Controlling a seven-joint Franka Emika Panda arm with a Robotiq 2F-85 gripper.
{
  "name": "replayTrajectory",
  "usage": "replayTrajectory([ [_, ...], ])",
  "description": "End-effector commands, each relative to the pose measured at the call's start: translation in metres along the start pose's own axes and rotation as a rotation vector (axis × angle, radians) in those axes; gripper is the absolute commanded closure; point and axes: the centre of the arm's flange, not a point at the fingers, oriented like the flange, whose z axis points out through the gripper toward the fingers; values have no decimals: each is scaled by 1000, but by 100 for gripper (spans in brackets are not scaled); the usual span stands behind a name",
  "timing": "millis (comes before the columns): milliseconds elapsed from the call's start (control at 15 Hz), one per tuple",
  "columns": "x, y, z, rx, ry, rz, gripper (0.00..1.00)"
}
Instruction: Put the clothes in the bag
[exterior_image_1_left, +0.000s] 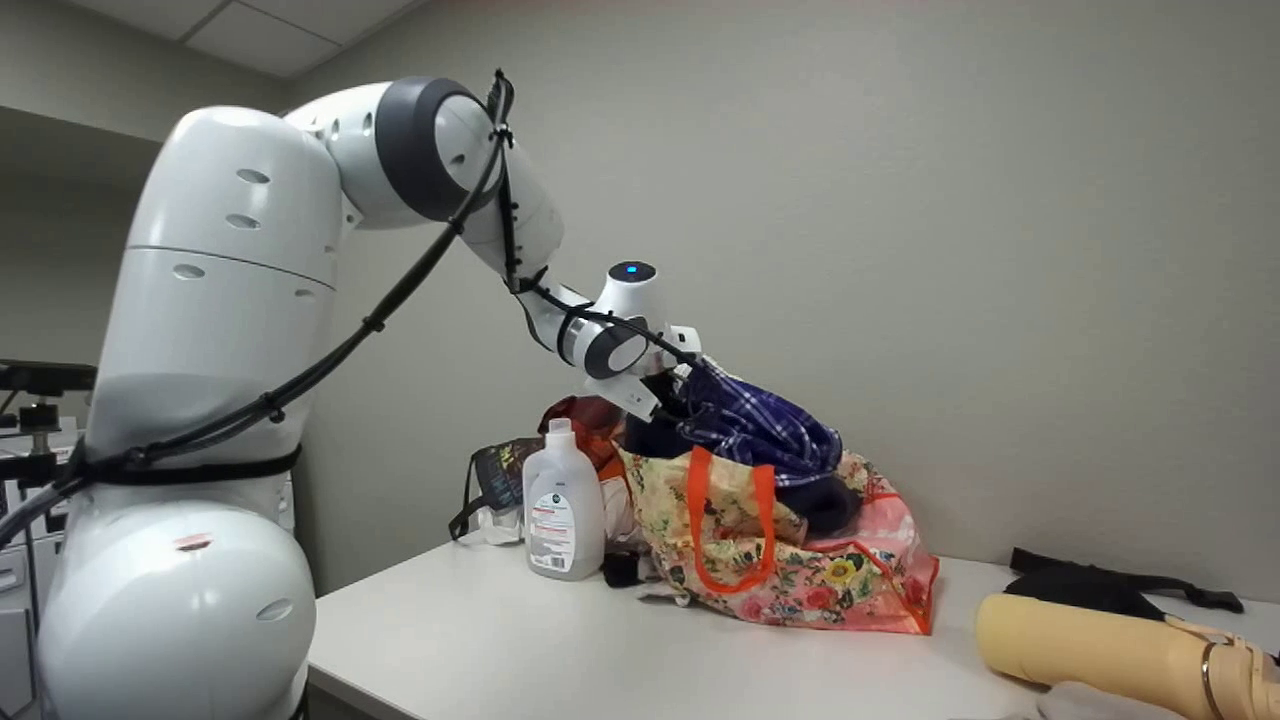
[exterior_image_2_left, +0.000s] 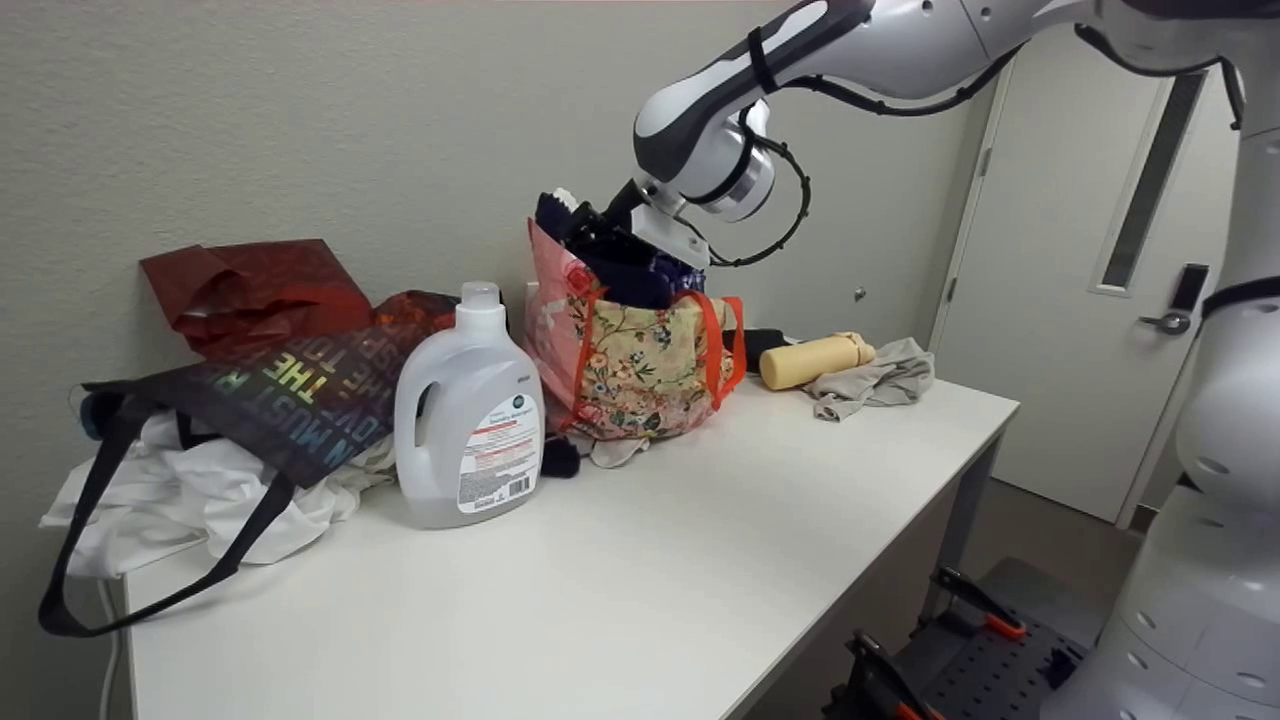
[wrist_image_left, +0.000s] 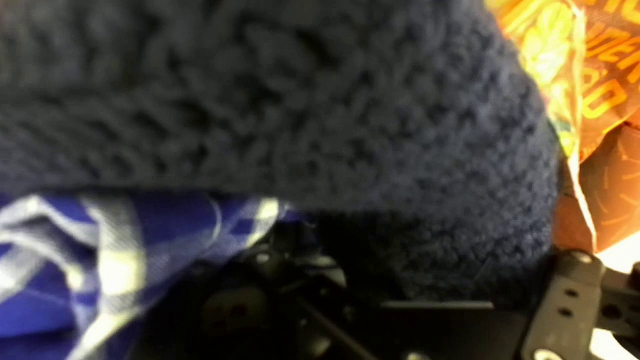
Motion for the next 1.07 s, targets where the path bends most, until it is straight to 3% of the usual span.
replayTrajectory([
  [0, 3, 0, -21, -13, -22, 2, 0],
  [533, 21, -48, -86, 68, -54, -74, 0],
  [800, 55, -59, -144, 54, 55, -104, 0],
  [1000, 80, -41, -178, 18, 153, -100, 0],
])
